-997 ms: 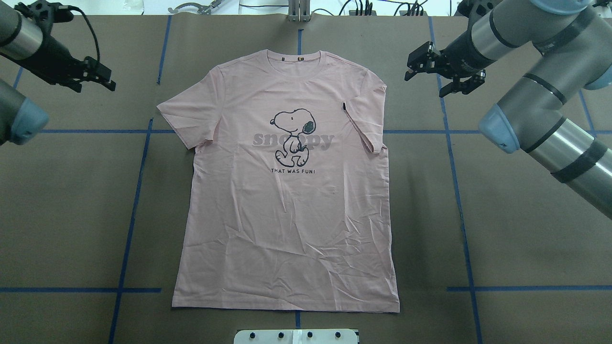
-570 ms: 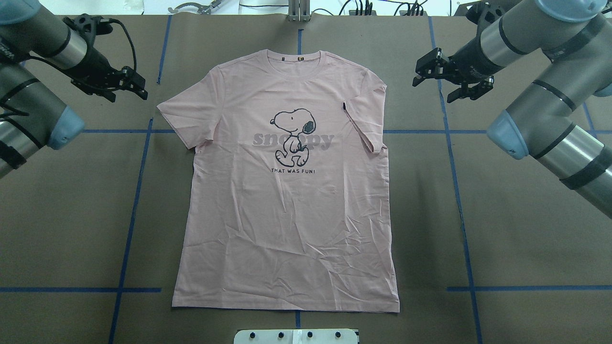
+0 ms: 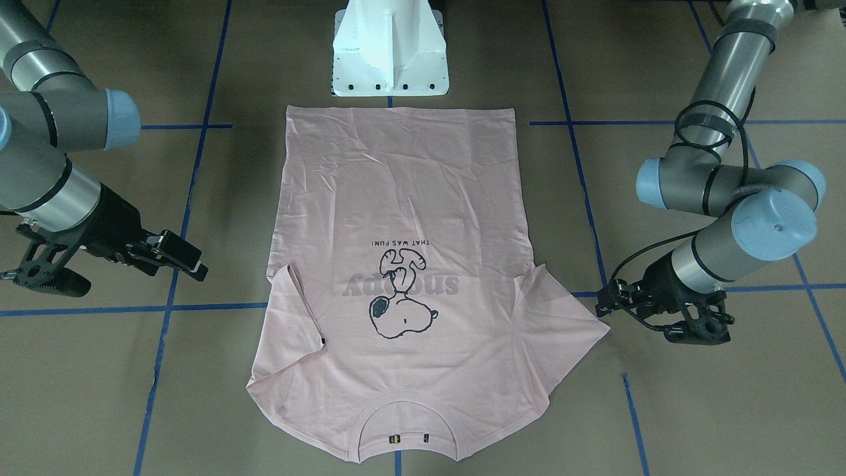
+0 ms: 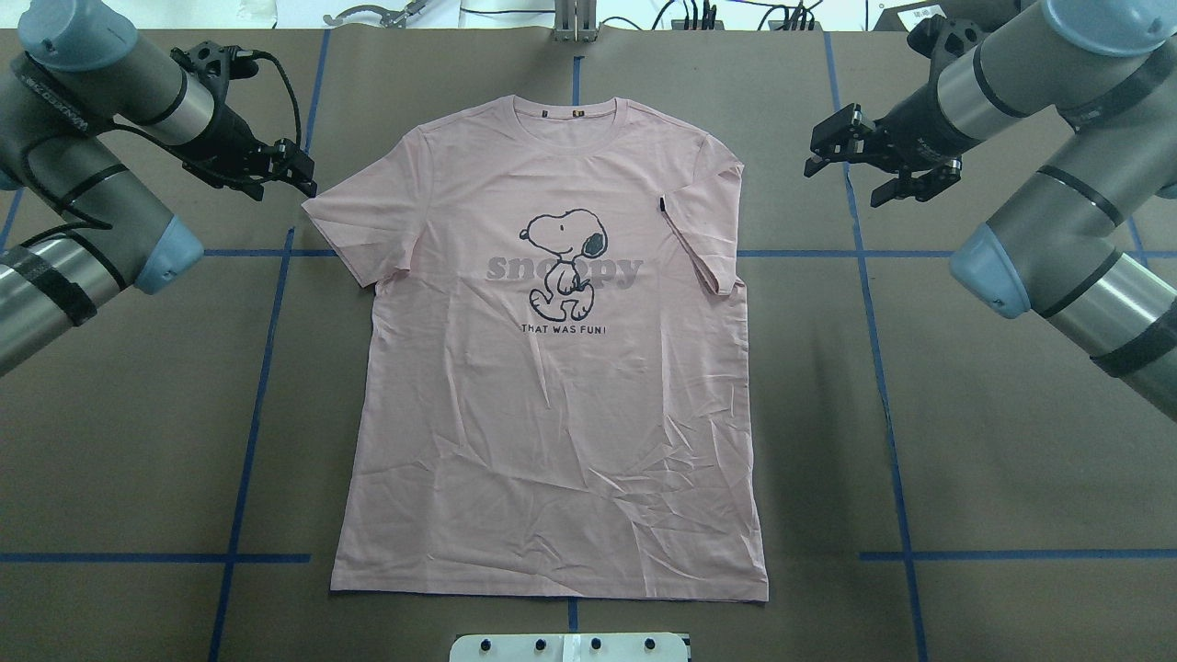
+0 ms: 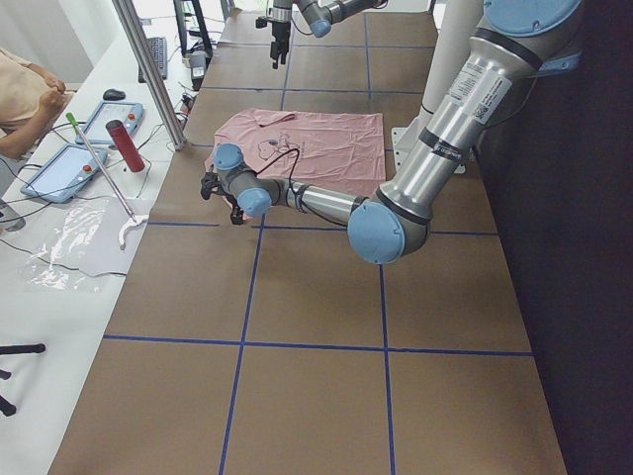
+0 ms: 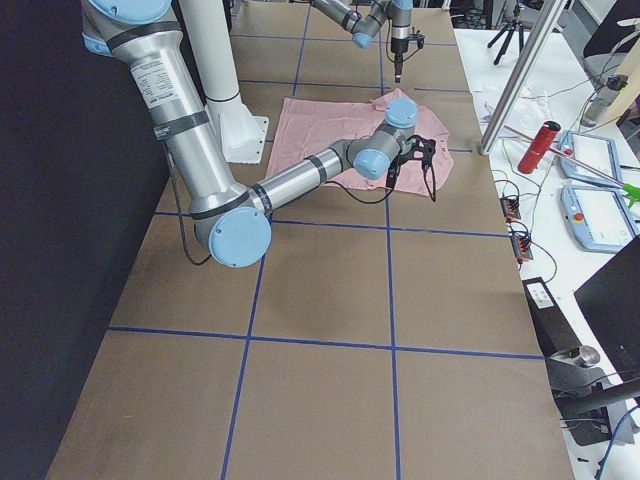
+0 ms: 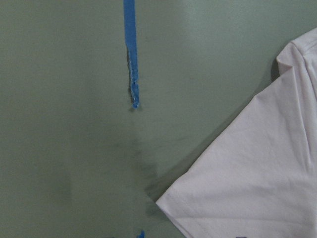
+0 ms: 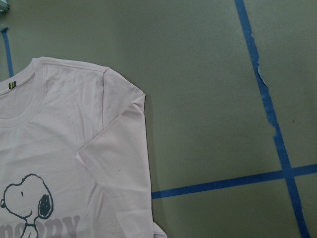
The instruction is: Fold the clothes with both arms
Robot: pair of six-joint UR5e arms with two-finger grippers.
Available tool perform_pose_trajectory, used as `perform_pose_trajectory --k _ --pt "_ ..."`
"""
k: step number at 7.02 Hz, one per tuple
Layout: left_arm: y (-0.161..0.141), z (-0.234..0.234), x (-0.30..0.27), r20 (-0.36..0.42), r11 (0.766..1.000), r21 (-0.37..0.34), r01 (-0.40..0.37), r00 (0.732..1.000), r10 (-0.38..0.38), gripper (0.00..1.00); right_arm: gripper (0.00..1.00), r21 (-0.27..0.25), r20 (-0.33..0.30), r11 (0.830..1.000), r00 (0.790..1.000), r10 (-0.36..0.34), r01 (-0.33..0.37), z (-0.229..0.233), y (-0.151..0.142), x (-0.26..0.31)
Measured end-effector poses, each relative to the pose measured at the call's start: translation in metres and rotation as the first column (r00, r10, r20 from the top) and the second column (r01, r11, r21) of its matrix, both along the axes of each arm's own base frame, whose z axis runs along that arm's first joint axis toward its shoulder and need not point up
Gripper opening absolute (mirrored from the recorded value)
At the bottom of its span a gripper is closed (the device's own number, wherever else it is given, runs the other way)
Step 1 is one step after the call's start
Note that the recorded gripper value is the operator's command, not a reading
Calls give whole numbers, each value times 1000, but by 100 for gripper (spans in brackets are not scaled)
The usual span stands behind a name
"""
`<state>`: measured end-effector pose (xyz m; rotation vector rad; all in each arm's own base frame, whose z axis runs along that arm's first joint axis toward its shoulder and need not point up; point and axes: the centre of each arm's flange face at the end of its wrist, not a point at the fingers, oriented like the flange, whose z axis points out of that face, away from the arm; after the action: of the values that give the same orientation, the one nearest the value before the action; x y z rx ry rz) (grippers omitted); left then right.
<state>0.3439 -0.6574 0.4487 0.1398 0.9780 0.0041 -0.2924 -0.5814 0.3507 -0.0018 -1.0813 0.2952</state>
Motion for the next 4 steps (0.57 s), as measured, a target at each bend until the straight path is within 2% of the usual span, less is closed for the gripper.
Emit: perform_pose_trajectory --k 2,4 --pt "2 9 14 18 1000 22 6 1000 -7 72 100 5 4 1000 1000 -1 1 -2 3 2" --pt "5 13 23 17 999 32 -2 1000 1 70 100 4 1 1000 1000 0 0 0 3 2"
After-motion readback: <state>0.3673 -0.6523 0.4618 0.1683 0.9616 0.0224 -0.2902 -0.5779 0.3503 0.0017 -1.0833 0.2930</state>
